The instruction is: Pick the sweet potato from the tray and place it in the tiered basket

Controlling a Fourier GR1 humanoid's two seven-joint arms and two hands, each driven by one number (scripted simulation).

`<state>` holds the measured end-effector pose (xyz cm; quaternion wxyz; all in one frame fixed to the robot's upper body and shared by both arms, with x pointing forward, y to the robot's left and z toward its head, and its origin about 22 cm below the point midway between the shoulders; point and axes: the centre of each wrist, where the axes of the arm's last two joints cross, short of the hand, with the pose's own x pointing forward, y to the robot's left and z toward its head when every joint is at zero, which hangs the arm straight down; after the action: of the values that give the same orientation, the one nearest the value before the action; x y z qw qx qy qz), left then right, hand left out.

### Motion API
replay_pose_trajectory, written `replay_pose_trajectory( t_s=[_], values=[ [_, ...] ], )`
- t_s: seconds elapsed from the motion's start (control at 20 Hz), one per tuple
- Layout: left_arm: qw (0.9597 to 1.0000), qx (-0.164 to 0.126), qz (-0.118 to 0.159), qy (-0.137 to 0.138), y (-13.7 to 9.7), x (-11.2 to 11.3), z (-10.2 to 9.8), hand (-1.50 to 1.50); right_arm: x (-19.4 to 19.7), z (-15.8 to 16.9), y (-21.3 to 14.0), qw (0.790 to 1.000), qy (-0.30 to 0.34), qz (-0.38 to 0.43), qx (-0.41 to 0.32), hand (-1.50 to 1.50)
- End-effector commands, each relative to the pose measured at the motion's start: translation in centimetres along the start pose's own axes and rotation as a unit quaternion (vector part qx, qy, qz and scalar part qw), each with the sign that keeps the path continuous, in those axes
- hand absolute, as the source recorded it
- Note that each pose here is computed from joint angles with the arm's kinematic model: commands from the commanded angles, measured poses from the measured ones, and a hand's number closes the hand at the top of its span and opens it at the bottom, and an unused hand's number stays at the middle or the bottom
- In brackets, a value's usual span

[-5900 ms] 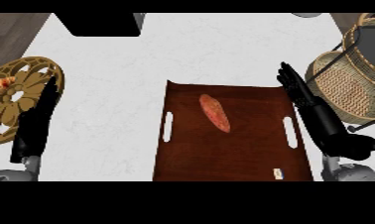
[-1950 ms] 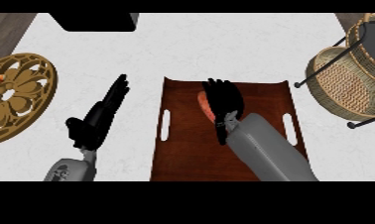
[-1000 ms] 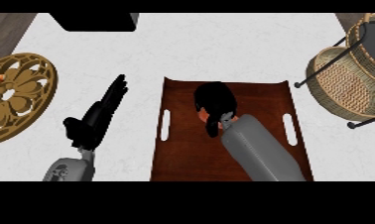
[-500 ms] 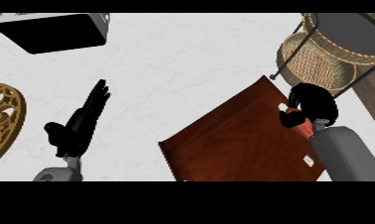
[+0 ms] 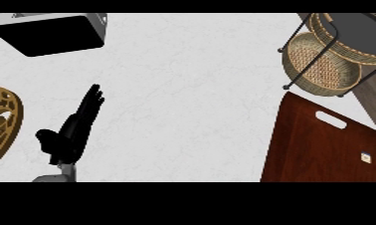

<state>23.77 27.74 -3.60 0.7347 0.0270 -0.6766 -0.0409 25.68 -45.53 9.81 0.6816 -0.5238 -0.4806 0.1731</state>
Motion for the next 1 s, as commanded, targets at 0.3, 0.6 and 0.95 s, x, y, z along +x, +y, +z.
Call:
replay_pose_trajectory(
  t_s=[0.3,0.6,0.95],
  values=[
    [0.9974,-0.068,-0.006,-0.026,-3.1,0.6,-0.8,0.00,-0.9,4.2,-16.5,0.995,-0.016,-0.073,-0.071,1.50],
    [0.9965,-0.081,-0.003,-0.020,-2.3,1.8,-3.9,0.00,2.9,3.9,-19.5,0.991,0.003,-0.111,-0.073,1.50],
    [0.9947,-0.098,-0.003,-0.030,-3.2,2.5,-3.5,0.00,8.4,-1.5,-18.2,0.989,0.026,-0.131,-0.067,1.50]
  ],
)
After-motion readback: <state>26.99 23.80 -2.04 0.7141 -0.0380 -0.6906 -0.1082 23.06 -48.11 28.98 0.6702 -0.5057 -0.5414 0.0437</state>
